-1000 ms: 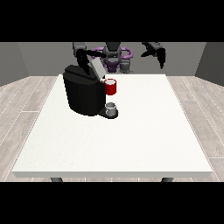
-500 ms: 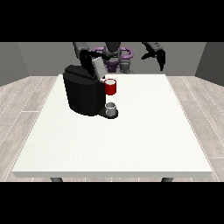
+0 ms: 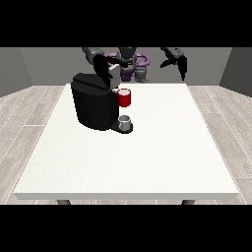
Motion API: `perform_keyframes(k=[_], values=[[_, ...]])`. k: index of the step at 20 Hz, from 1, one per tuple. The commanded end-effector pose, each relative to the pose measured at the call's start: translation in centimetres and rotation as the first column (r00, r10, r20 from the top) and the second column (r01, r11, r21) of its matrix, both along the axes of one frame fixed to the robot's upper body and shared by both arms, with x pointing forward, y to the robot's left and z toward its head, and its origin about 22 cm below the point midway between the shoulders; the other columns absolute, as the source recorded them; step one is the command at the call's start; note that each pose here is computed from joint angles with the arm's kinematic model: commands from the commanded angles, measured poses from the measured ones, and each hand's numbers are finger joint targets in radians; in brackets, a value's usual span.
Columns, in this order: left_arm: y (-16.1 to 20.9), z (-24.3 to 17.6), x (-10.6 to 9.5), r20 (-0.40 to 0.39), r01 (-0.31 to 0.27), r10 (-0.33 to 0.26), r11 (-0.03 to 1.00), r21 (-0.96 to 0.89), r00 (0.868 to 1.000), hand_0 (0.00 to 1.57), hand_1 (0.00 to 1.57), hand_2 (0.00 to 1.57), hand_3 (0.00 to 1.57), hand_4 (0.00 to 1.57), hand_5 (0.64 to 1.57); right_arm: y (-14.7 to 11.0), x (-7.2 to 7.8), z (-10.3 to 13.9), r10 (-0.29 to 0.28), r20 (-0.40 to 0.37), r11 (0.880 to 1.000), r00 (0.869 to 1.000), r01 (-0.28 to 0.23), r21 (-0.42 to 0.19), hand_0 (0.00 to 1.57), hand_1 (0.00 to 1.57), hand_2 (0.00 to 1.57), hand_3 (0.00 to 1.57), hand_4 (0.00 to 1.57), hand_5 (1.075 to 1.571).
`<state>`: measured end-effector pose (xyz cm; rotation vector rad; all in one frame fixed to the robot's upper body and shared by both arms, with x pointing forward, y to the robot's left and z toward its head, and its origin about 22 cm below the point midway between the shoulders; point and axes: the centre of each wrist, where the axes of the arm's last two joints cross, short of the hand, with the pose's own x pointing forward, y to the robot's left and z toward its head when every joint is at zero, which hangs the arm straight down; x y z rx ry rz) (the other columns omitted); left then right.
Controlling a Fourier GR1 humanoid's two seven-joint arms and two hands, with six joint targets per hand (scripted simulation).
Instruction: Insert the coffee pod into the coffee machine and close the lid
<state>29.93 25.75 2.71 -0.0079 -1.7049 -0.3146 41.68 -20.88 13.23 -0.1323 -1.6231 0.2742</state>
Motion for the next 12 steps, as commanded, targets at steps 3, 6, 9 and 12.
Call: perform_keyframes(k=[3, 6, 9, 12], values=[[0.0, 0.9, 0.7, 0.038, 0.040, -0.039, 0.999, -0.005, 0.998, 0.00, 0.00, 0.00, 0.00, 0.40, 1.571, 4.1, 0.2, 3.1, 0.108, 0.130, 0.992, 0.986, -0.098, -0.079, 0.00, 0.00, 0.00, 0.00, 0.00, 1.571], [-0.7, 1.9, 1.7, 0.077, 0.064, -0.062, 0.998, -0.018, 0.995, 0.00, 0.00, 0.00, 0.00, 0.41, 1.571, 5.1, 0.2, 5.5, 0.099, 0.190, 0.991, 0.977, -0.080, -0.103, 0.00, 0.00, 0.00, 0.00, 0.08, 1.571], [-1.4, 1.5, 1.7, 0.078, 0.079, -0.079, 0.997, -0.001, 0.994, 0.00, 0.00, 0.00, 0.00, 0.40, 1.571, 4.6, 0.3, 7.7, 0.091, 0.218, 0.988, 0.972, -0.061, -0.139, 0.00, 0.00, 0.00, 0.00, 0.30, 1.571], [-1.8, 1.9, 1.8, 0.064, 0.126, -0.126, 0.992, -0.004, 0.990, 0.00, 0.00, 0.00, 0.00, 0.43, 1.571, 4.9, 0.1, 7.7, 0.043, 0.200, 0.993, 0.979, -0.020, -0.115, 0.00, 0.00, 0.00, 0.00, 0.24, 1.571]])
